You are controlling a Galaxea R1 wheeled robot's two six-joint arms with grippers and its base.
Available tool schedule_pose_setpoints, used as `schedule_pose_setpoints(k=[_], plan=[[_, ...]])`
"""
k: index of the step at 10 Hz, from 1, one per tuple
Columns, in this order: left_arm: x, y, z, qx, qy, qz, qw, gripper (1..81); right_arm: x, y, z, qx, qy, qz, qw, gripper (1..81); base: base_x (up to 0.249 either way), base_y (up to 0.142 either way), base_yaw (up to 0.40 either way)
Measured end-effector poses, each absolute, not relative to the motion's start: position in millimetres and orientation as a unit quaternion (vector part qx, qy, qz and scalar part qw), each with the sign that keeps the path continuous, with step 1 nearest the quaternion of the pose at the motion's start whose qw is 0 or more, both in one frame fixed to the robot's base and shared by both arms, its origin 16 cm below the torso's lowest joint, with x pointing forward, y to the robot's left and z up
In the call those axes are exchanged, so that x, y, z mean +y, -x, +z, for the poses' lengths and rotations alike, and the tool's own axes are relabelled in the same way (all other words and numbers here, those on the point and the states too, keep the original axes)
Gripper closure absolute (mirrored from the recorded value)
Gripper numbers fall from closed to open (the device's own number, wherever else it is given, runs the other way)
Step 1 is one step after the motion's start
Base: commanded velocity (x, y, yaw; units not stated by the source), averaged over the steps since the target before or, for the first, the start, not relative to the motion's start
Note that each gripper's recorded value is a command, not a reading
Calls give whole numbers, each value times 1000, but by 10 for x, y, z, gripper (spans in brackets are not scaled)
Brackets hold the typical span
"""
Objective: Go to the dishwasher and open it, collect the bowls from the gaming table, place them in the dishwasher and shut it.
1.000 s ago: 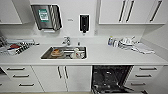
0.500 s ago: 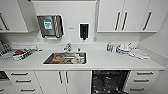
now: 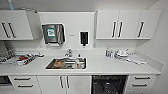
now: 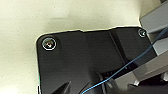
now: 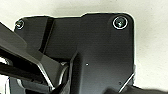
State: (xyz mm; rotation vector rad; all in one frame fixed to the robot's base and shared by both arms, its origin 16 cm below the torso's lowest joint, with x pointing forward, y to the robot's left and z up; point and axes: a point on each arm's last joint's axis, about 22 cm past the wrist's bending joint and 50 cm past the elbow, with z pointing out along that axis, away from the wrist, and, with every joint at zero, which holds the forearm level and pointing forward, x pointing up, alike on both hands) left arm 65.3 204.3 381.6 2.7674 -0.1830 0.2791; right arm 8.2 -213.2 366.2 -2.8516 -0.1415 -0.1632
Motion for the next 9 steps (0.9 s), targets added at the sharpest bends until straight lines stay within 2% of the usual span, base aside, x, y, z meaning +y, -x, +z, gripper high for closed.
schedule_pose_setpoints(k=[9], plan=[[2011,135,4075,-59,-981,60,174,10,-2067,753,3993,-43,988,-15,146,10,0,0,0]])
